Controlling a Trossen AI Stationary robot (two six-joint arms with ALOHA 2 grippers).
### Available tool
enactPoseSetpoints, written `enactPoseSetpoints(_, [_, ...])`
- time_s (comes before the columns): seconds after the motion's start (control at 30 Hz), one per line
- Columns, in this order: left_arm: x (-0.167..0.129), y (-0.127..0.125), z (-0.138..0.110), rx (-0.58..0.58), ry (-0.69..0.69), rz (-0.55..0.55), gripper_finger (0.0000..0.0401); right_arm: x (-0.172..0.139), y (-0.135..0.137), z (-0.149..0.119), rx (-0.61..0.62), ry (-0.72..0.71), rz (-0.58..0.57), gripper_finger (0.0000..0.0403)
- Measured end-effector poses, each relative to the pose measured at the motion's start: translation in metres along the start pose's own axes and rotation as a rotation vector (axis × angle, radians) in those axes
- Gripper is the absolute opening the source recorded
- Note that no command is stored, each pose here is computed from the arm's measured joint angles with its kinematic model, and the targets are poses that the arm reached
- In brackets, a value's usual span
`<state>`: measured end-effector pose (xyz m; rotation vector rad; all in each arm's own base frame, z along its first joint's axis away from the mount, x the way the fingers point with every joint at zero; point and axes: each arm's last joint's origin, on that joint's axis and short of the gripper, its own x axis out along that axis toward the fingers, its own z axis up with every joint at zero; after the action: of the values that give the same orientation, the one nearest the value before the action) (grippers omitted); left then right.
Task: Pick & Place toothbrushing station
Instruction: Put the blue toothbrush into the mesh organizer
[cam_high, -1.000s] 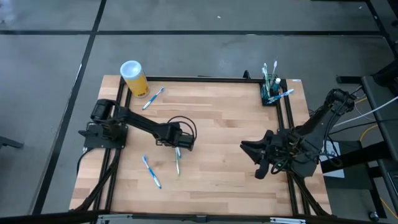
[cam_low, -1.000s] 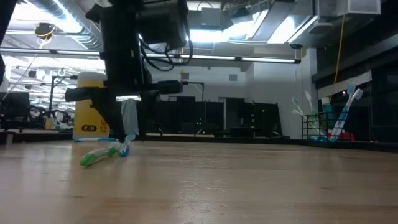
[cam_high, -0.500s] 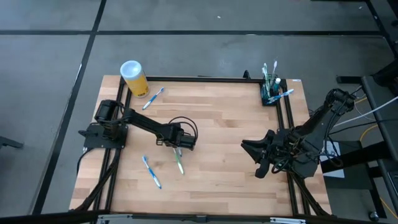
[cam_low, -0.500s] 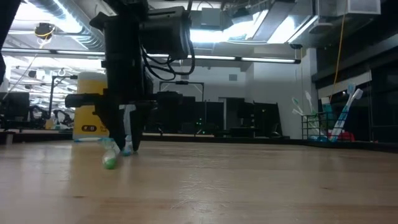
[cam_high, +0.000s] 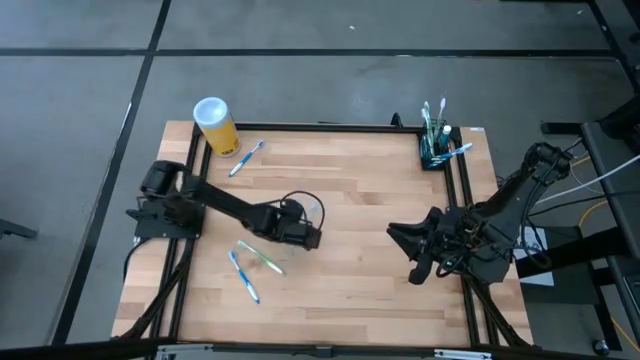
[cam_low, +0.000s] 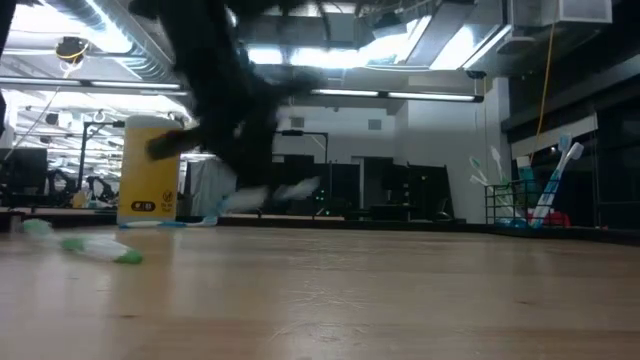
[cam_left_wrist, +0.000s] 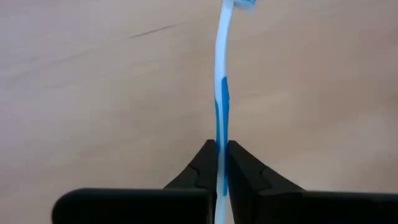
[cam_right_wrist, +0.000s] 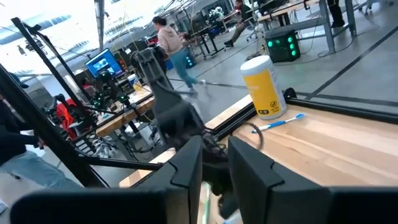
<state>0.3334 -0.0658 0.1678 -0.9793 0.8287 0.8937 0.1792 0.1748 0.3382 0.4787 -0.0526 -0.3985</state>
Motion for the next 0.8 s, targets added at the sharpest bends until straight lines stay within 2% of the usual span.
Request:
enactPoseSetpoints(0.07, [-0.019, -0.010, -0.004, 0.021, -0.062, -0.122, 0.0008, 0.003, 0.000, 0.001, 0.004, 0.006, 0.011, 0.0080])
enactPoseSetpoints(0.23, [-0.076, -0.038, -0.003, 0.056, -0.239, -0.505, 0.0008, 0.014, 0.003, 0.009, 0.013, 0.008, 0.077, 0.0080])
enactPoseSetpoints(0.3, [-0.093, -0.043, 0.000, 0.074, -0.308, -0.597, 0.0008, 0.019, 0.003, 0.014, 0.016, -0.005, 0.101, 0.0080])
enactPoseSetpoints(0.47, [-0.125, -0.050, 0.012, 0.084, -0.436, -0.752, 0.0008, 0.029, 0.004, 0.023, 0.050, -0.033, 0.157, 0.0080])
enactPoseSetpoints(0.67, [-0.146, -0.060, 0.019, 0.108, -0.505, -0.940, 0.0008, 0.042, -0.001, 0.027, 0.056, -0.032, 0.182, 0.0080])
enactPoseSetpoints(0.8, [-0.151, -0.062, 0.020, 0.127, -0.525, -0.996, 0.0008, 0.049, -0.004, 0.029, 0.060, -0.030, 0.196, 0.0080])
